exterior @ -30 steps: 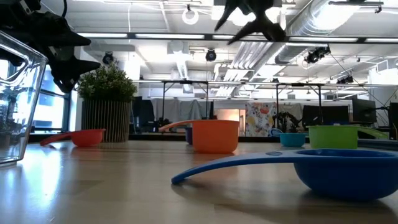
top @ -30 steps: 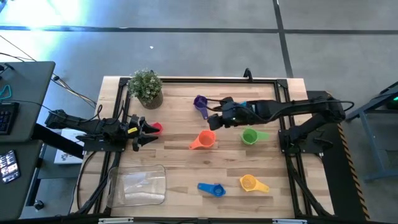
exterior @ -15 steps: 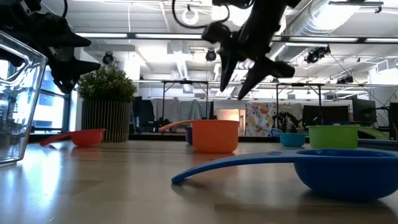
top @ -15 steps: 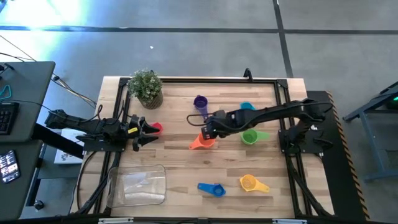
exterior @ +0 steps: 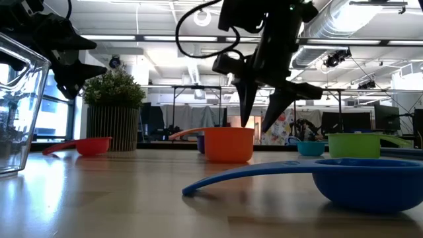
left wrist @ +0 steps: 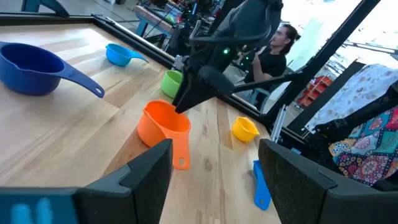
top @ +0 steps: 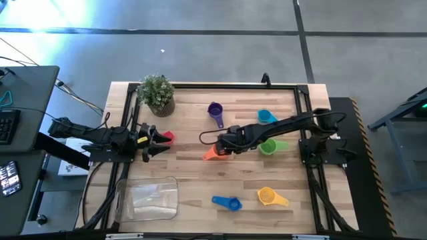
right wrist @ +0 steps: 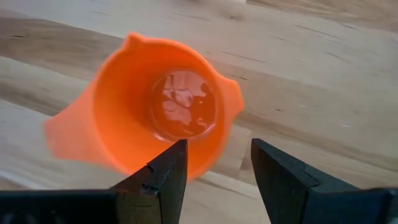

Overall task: Nest measuring cups in basket
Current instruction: Prepare the orange measuring cup

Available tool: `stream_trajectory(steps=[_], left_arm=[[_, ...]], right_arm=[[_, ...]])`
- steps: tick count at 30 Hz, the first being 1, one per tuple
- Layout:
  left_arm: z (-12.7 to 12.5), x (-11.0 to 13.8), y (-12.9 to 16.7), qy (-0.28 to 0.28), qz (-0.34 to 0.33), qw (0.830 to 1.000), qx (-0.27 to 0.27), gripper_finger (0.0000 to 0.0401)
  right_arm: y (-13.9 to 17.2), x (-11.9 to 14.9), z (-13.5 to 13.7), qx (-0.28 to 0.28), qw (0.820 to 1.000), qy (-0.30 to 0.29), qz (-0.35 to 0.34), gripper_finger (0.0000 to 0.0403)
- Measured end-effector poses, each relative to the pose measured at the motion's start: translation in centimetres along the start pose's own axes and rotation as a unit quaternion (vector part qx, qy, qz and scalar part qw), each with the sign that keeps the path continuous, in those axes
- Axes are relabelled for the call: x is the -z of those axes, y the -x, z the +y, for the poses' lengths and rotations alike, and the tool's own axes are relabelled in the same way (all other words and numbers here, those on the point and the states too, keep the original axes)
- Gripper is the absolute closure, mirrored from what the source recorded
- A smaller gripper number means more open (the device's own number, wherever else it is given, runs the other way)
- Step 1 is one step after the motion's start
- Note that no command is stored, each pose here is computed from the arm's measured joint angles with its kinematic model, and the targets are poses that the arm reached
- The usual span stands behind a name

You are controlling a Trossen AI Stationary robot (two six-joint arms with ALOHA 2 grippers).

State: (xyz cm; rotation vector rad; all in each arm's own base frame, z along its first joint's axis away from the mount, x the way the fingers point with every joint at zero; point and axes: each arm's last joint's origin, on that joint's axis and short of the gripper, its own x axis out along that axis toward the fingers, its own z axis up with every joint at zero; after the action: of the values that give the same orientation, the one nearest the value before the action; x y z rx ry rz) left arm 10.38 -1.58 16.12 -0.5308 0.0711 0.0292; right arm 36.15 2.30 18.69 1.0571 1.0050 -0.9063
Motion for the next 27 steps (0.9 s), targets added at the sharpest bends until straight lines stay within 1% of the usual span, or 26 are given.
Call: stream_trajectory(steps=[10, 13, 16, 24, 25, 27], left_arm=[[0.0, 0.0, 0.0, 0.0, 0.0, 1.0, 0.0, 0.0174], [0.0, 0.0, 0.0, -0.001, 0.001, 1.0, -0.001, 0.0174], [0.0, 0.0, 0.0, -0.001, 0.002, 1.0, -0.001, 0.0174], [0.0, 0.0, 0.0, -0.001, 0.002, 1.0, -0.001, 0.0174], [0.0, 0.0, 0.0, -0.001, 0.002, 1.0, -0.001, 0.0174], [0.0, 0.0, 0.0, -0.001, 0.002, 1.0, -0.001, 0.0174]], right_arm=[[-1.2, 0.1, -0.3, 0.026, 1.0, 0.003, 0.004, 0.0234], [-1.3, -0.1, -0.3, 0.026, 1.0, 0.0, 0.007, 0.0245], [-1.4, -0.3, -0.3, 0.026, 1.0, 0.0, 0.012, 0.0275], [-1.4, -0.2, -0.3, 0.024, 0.999, 0.021, 0.021, 0.0381], [-1.4, -0.2, -0.3, 0.025, 0.999, 0.028, 0.021, 0.0391], [-1.4, -0.2, -0.3, 0.024, 0.999, 0.041, 0.022, 0.0397]])
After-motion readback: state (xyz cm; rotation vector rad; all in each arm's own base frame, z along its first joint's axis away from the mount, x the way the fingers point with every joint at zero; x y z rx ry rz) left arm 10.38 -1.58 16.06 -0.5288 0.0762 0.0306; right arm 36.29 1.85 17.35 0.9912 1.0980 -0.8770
